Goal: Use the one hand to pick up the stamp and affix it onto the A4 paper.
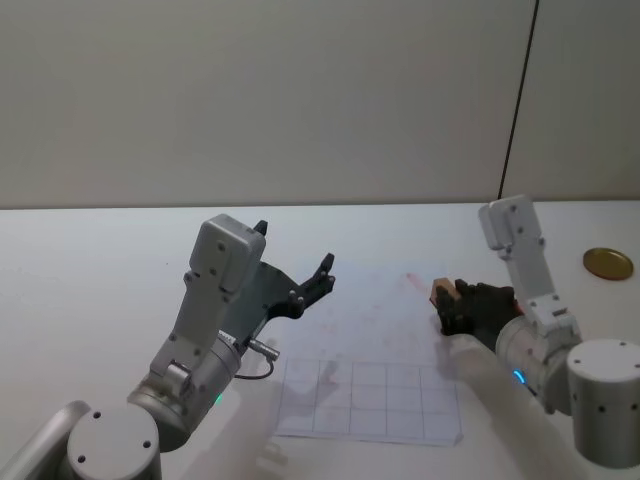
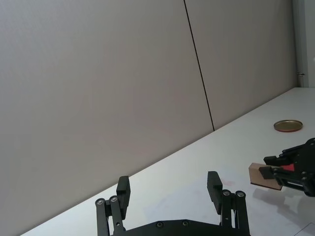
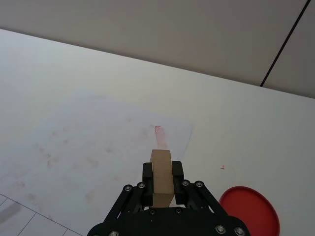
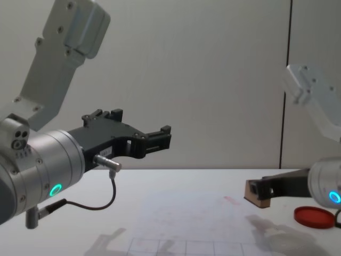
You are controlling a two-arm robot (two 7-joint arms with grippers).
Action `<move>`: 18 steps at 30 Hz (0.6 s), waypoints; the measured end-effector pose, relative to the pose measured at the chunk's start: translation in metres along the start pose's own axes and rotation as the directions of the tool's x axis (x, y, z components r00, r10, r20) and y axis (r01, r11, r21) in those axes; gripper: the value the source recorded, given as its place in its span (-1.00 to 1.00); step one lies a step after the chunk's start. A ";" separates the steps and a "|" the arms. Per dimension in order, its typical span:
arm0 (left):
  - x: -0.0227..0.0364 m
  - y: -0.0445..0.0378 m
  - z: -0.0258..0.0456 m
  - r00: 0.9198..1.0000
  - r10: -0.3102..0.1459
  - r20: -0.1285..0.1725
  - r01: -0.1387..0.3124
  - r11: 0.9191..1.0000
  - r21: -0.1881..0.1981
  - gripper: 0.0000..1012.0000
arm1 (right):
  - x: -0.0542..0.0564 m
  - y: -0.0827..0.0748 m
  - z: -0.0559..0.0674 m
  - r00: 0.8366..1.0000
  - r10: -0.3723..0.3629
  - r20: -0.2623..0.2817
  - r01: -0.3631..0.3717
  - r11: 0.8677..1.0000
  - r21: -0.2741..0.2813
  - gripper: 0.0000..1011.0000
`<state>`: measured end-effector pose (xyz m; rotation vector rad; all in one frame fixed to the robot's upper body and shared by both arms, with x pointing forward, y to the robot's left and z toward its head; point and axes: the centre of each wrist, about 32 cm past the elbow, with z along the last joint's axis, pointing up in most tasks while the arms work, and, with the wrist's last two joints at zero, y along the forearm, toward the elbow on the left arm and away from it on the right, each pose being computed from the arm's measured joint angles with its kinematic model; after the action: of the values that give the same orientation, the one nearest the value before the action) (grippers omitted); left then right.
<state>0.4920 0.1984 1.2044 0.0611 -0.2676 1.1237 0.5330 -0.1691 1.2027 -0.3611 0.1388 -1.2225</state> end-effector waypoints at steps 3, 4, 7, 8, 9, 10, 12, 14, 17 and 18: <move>0.0000 0.0000 0.0000 1.000 0.000 0.000 0.000 1.000 0.000 0.96 | -0.003 0.002 -0.002 1.000 0.007 0.003 -0.007 1.000 -0.006 -0.56; 0.0000 0.0000 0.0000 1.000 0.000 0.000 0.000 1.000 0.000 0.96 | -0.004 0.003 -0.003 1.000 0.010 0.006 -0.010 1.000 -0.010 -0.56; 0.0000 0.0000 0.0000 1.000 0.000 0.000 0.000 1.000 0.000 0.96 | -0.006 0.005 -0.004 1.000 0.013 0.011 -0.013 1.000 -0.018 -0.56; 0.0000 0.0000 0.0000 1.000 0.000 0.000 0.000 1.000 0.000 0.96 | -0.007 0.006 -0.004 1.000 0.014 0.012 -0.014 1.000 -0.021 -0.56; 0.0000 0.0000 0.0000 1.000 0.000 0.000 0.000 1.000 0.000 0.96 | -0.009 0.007 -0.005 1.000 0.017 0.015 -0.016 1.000 -0.027 -0.56; 0.0000 0.0000 0.0000 1.000 0.000 0.000 0.000 1.000 0.000 0.96 | -0.009 0.007 -0.006 1.000 0.017 0.017 -0.017 0.999 -0.030 -0.56; 0.0000 0.0000 0.0000 1.000 0.000 0.000 0.000 1.000 0.000 0.96 | -0.012 0.009 -0.007 1.000 0.021 0.023 -0.020 0.999 -0.041 -0.56; 0.0000 0.0000 0.0000 1.000 0.000 0.000 0.000 1.000 0.000 0.96 | -0.014 0.010 -0.009 0.999 0.024 0.026 -0.023 0.999 -0.048 -0.56; 0.0000 0.0000 0.0000 1.000 0.000 0.000 0.000 1.000 0.000 0.96 | -0.017 0.012 -0.010 0.999 0.028 0.032 -0.026 0.998 -0.058 -0.56; 0.0000 0.0000 0.0000 1.000 0.000 0.000 0.000 1.000 0.000 0.96 | -0.019 0.014 -0.012 0.999 0.031 0.037 -0.029 0.997 -0.066 -0.56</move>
<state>0.4920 0.1984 1.2044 0.0612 -0.2675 1.1237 0.5356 -0.1493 1.1854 -0.4376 0.1510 -1.1830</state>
